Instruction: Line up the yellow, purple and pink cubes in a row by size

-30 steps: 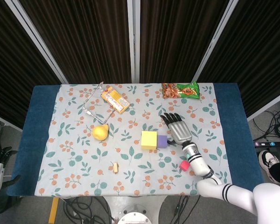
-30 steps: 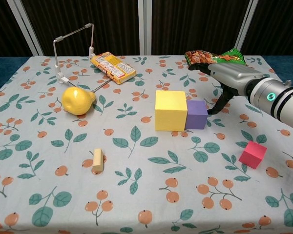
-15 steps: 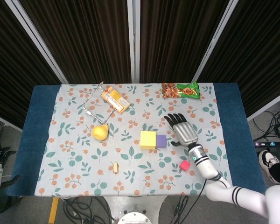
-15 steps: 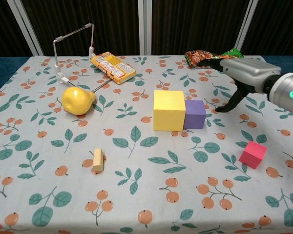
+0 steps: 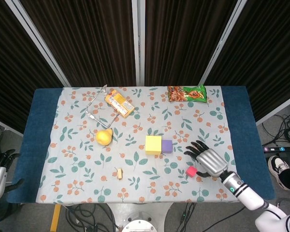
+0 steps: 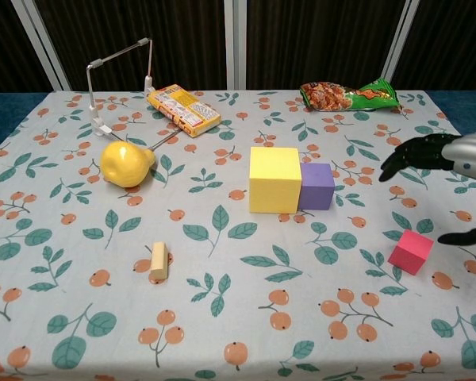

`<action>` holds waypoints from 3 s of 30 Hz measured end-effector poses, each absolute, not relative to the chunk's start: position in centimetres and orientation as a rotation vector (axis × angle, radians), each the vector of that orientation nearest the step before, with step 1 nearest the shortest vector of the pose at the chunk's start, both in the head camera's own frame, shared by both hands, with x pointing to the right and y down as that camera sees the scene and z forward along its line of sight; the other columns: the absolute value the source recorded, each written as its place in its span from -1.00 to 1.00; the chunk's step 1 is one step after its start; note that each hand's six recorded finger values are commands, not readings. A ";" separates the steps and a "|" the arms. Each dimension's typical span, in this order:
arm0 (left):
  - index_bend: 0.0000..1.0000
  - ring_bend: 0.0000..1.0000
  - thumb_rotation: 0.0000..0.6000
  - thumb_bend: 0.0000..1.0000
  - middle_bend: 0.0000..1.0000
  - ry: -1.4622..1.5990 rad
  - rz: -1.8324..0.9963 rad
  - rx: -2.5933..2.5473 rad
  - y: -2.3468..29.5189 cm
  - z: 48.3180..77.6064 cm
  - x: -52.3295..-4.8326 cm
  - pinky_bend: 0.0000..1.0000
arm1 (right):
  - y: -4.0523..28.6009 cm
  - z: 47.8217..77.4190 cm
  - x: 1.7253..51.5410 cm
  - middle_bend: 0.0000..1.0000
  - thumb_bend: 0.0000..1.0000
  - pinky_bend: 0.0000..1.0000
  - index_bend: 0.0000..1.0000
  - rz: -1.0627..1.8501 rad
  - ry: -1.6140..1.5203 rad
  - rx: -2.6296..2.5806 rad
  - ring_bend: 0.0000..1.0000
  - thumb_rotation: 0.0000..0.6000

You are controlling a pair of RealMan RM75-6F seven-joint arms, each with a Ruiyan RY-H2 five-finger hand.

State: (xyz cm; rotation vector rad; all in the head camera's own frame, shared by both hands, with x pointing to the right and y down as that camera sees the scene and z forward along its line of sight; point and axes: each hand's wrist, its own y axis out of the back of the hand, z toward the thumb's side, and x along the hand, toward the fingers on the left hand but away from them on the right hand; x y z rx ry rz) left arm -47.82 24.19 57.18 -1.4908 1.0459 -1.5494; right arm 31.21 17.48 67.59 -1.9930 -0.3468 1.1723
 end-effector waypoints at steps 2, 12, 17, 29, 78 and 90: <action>-0.38 -0.56 1.00 -0.76 -0.44 1.048 -1.547 -1.491 24.2 57.1 -47.8 -0.59 | 18.3 67.9 31.6 -0.75 -0.72 -1.00 -0.59 1.164 -0.312 -1.982 -1.00 1.00; -0.38 -0.56 1.00 -0.76 -0.44 1.054 -1.555 -1.486 24.5 56.7 -48.0 -0.59 | 19.6 69.8 31.4 -0.75 -0.57 -1.00 -0.48 1.135 -0.233 -1.943 -1.00 1.00; -0.38 -0.56 1.00 -0.76 -0.44 1.058 -1.560 -1.482 24.6 56.6 -48.1 -0.59 | 19.8 70.7 31.1 -0.75 -0.52 -1.00 -0.28 1.143 -0.224 -1.945 -1.00 1.00; -0.38 -0.56 1.00 -0.76 -0.44 1.057 -1.558 -1.489 24.6 56.8 -48.2 -0.59 | 17.2 70.9 31.6 -0.65 -0.48 -1.00 0.02 1.236 -0.482 -1.933 -1.00 1.00; -0.38 -0.56 1.00 -0.76 -0.44 1.066 -1.588 -1.502 25.3 57.7 -49.4 -0.59 | 12.6 74.2 23.8 -0.79 -0.74 -1.00 -0.58 1.508 -0.802 -1.912 -1.00 1.00; -0.39 -0.56 1.00 -0.76 -0.44 1.058 -1.589 -1.504 25.3 57.8 -49.3 -0.59 | 10.3 73.8 27.6 -0.88 -0.91 -1.00 -0.60 1.556 -0.844 -1.832 -1.00 1.00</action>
